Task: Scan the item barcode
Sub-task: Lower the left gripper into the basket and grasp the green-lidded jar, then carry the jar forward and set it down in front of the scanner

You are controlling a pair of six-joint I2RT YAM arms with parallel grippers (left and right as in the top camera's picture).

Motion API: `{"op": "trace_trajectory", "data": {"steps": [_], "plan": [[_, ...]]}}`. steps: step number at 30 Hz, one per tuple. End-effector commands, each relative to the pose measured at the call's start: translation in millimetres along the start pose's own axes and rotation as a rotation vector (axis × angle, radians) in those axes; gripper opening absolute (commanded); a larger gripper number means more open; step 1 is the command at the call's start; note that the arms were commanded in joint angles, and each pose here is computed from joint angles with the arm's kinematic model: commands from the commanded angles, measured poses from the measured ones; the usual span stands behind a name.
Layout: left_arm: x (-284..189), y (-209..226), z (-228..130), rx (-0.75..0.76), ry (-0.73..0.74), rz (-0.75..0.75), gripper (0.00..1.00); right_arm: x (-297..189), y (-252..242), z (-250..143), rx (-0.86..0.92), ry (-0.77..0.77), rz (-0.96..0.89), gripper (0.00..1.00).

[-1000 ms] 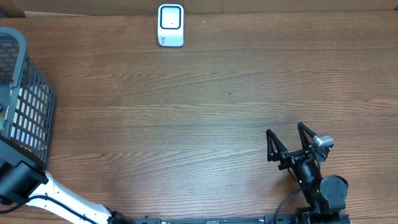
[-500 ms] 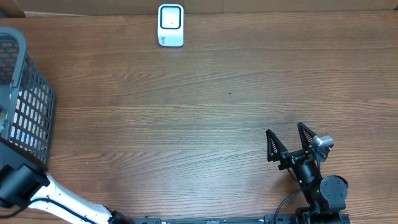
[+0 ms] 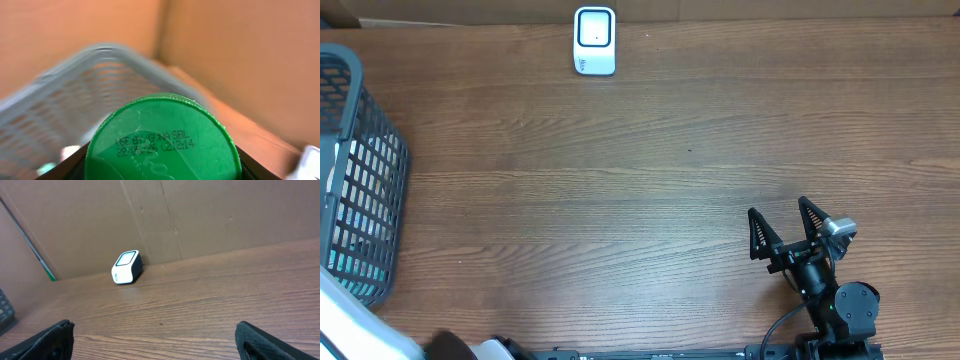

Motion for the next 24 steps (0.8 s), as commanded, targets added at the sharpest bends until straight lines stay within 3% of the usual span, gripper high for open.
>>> {"op": "trace_trajectory", "data": {"steps": [1,15,24], "plan": [[-17.7,-54.9,-18.7,0.039,0.077,-0.219,0.47,-0.1,-2.2,-1.0,-0.002,-0.01,-0.01,1.0],[-3.2,-222.1,-202.0,0.508,0.663,-0.602,0.49,-0.1,-2.2,-1.0,-0.002,-0.01,-0.01,1.0],[40.1,-274.4,-325.0,0.84,0.848,-0.665,0.47,-0.1,-2.2,-1.0,-0.002,-0.01,-0.01,1.0]]}}
Point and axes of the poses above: each gripper's point midway between its finger pads, its own x axis out along the fingers, its own y axis along the line the jaws close on, z = x × y, the point moved 6 cm from there along -x, back along the fingers, and after that the axes turned 3 degrees about -x, right-handed, at the moved point
